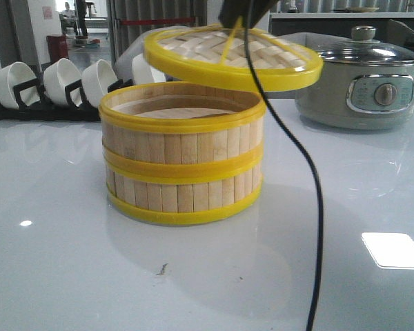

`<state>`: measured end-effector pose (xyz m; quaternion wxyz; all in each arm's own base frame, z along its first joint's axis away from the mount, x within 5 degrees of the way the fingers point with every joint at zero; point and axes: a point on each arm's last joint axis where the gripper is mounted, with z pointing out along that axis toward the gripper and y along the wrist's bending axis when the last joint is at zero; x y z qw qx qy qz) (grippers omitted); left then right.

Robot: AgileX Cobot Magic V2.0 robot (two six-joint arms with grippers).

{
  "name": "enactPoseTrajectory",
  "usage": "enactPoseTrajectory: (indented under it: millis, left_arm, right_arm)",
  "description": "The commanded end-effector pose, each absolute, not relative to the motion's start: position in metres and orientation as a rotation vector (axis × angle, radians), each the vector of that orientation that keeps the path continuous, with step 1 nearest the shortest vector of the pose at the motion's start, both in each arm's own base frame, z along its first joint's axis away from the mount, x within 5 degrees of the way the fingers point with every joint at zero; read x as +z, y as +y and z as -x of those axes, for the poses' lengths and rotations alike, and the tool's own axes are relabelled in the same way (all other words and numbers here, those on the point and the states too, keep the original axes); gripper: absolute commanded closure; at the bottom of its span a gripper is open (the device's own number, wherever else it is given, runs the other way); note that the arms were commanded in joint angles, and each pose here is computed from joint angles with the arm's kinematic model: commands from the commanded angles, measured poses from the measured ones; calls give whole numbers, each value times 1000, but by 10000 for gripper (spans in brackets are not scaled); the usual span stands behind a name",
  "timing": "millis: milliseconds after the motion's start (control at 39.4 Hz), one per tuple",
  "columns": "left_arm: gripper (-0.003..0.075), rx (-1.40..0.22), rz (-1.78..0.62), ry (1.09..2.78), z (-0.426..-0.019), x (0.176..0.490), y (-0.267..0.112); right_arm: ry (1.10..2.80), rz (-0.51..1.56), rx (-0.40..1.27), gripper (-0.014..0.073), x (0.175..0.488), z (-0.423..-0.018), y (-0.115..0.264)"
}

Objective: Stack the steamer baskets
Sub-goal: 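Carry the lid over the stack and lower it onto the top basket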

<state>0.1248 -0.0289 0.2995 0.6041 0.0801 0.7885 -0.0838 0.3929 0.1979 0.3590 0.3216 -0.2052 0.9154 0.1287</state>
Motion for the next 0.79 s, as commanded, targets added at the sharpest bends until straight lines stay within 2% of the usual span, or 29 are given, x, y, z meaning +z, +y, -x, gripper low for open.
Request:
enactPoseTrajectory:
  millis: [0,305,762]
  left_arm:
    - [615,-211,-151,1706,-126,318,-29]
    - [615,-211,-151,1706,-126,318,-29]
    - [615,-211,-151,1706,-126,318,-29]
  right_arm:
    - [2263,559,389,539,392,-387,213]
    - [2262,618,410,539,379,-400,244]
    - [2281,630,377,539,365,-408,247]
